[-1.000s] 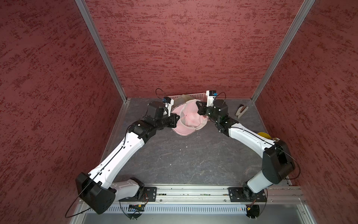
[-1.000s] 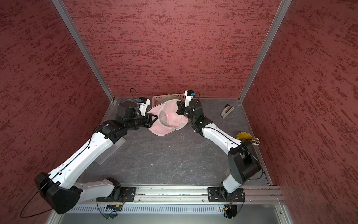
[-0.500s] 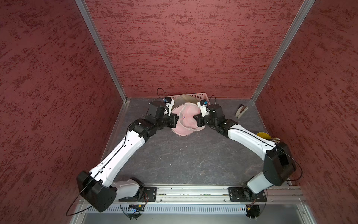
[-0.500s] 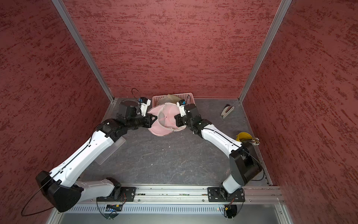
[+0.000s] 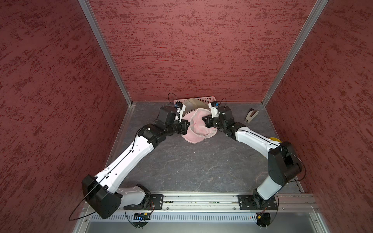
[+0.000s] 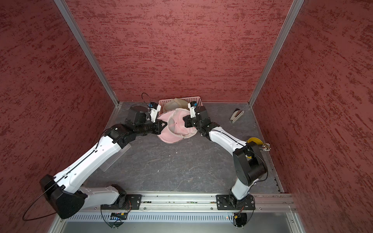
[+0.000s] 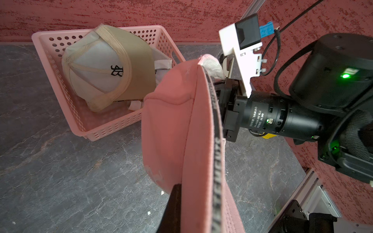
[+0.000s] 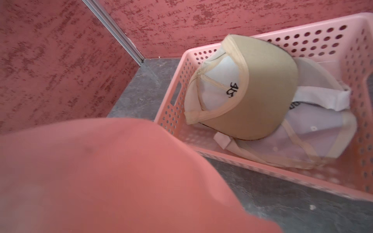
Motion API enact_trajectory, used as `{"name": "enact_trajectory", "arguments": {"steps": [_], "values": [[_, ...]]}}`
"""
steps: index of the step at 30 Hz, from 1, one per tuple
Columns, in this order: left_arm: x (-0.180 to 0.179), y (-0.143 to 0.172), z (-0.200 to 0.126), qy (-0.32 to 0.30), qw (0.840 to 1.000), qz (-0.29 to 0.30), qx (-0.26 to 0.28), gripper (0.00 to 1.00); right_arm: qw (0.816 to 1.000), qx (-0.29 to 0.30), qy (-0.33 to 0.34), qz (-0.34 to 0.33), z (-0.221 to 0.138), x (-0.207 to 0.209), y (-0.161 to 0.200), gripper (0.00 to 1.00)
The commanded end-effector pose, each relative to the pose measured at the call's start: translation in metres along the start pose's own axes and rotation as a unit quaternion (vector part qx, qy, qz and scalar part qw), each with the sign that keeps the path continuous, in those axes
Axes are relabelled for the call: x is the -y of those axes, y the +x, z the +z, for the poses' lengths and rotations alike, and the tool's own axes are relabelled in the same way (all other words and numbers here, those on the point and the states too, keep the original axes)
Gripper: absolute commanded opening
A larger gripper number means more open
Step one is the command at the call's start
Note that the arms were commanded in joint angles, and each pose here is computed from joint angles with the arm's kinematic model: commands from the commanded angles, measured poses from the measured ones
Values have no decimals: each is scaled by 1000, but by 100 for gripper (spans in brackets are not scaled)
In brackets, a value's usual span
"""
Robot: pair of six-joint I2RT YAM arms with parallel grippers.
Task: Turn the baseball cap inside out
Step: Turn over the baseball cap.
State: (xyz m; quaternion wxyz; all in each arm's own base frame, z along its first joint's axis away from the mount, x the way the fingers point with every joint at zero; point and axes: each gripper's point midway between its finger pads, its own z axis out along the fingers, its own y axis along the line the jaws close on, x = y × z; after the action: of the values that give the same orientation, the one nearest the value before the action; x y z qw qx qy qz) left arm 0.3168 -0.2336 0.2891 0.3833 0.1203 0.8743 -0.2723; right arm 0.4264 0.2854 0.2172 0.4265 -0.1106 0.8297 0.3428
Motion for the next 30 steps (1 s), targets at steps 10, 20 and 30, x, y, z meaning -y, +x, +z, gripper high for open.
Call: {"name": "enact_trajectory", "arguments": {"steps": [10,20,30], "values": [[24,-2,10,32,999,13,-1,0,991,108,-70,31,-2,-39,-69,13],[20,1,6,22,1000,15,3,0,979,169,75,88,-43,41,-81,1],[8,-12,2,-4,999,26,20,0,992,85,81,40,-51,35,-46,2]]}}
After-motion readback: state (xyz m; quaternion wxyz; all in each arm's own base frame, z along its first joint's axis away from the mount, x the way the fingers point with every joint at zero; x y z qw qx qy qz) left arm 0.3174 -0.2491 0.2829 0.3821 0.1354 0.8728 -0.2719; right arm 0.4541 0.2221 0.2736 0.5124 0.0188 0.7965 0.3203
